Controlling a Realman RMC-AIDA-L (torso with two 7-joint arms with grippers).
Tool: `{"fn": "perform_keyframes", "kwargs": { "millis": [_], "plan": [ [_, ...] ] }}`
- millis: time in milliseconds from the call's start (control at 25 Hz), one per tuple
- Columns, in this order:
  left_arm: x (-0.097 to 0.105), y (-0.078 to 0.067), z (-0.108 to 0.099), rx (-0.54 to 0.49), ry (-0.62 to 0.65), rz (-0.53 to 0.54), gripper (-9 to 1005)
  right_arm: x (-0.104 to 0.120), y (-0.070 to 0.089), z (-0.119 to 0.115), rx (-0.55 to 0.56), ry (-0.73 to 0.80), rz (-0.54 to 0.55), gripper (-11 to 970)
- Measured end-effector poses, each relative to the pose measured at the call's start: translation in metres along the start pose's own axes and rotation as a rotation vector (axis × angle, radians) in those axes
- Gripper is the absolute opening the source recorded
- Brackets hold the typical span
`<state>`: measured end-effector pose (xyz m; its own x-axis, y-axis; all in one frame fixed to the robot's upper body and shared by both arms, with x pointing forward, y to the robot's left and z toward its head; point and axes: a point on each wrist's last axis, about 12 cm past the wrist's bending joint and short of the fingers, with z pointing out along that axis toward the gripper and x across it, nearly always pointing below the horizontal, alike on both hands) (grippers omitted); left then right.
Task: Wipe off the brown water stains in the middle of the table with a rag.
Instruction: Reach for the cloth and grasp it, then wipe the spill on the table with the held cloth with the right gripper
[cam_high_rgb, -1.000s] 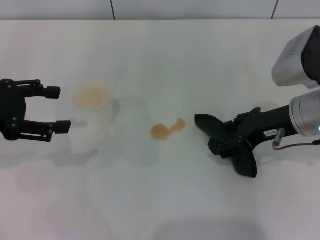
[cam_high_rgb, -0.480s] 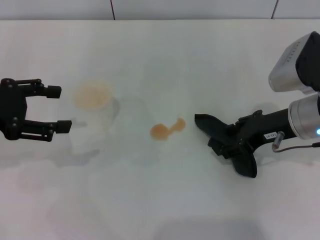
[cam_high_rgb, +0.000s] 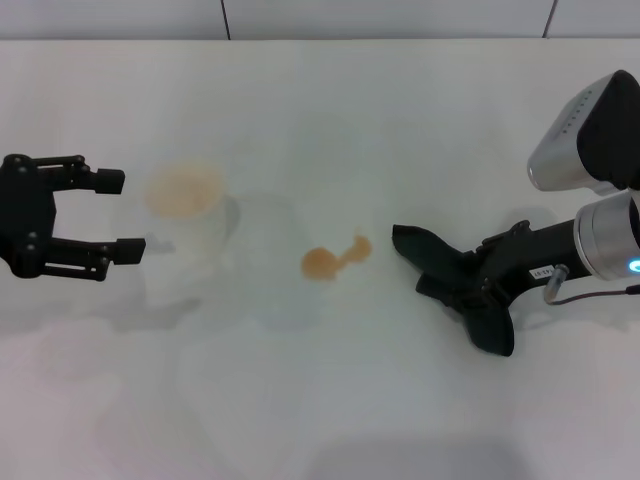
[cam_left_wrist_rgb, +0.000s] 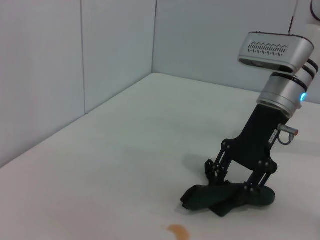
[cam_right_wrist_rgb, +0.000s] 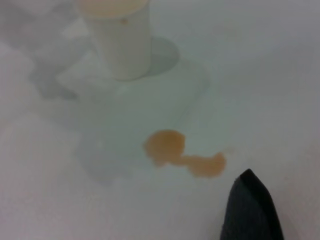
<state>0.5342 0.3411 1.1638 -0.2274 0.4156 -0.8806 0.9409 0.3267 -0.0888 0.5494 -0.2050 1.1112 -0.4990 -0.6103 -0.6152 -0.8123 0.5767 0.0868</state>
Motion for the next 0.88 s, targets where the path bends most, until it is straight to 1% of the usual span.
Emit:
{"fn": "perform_keyframes", "kwargs": {
  "millis": [120,320,560,640,760,880],
  "plan": [
    [-0.0002,0.0002,0.0,-0.001,0.0,0.001,881,-0.0007,0.0,-0.0002,0.001,-0.002,0.002,600],
    [0.0,0.0005,-0.0003,-0.005,0.001,0.001,881,-0.0044,0.0013,-0.0024,0.003,-0.01,-0.01,376],
    [-0.0005,0.001,0.0,-0.006,0.003,0.004,882,-0.0061,0.0021,-0.0033,0.001,-0.017,-0.013,200],
    [-0.0006,0.0012,-0.0001,-0.008,0.002,0.005,882,-0.0053,0.0019,-0.0029,0.001,-0.018,-0.008,77],
    [-0.0006,0.0014,-0.0006,-0.011,0.0,0.005,882,-0.0049,0.0021,-0.0024,-0.002,-0.02,-0.002,77],
    [-0.0003,0.0013,-0.0008,-0.011,0.0,0.01,882,-0.0061,0.0063,0.0003,-0.019,-0.025,-0.005,77]
  ]
}}
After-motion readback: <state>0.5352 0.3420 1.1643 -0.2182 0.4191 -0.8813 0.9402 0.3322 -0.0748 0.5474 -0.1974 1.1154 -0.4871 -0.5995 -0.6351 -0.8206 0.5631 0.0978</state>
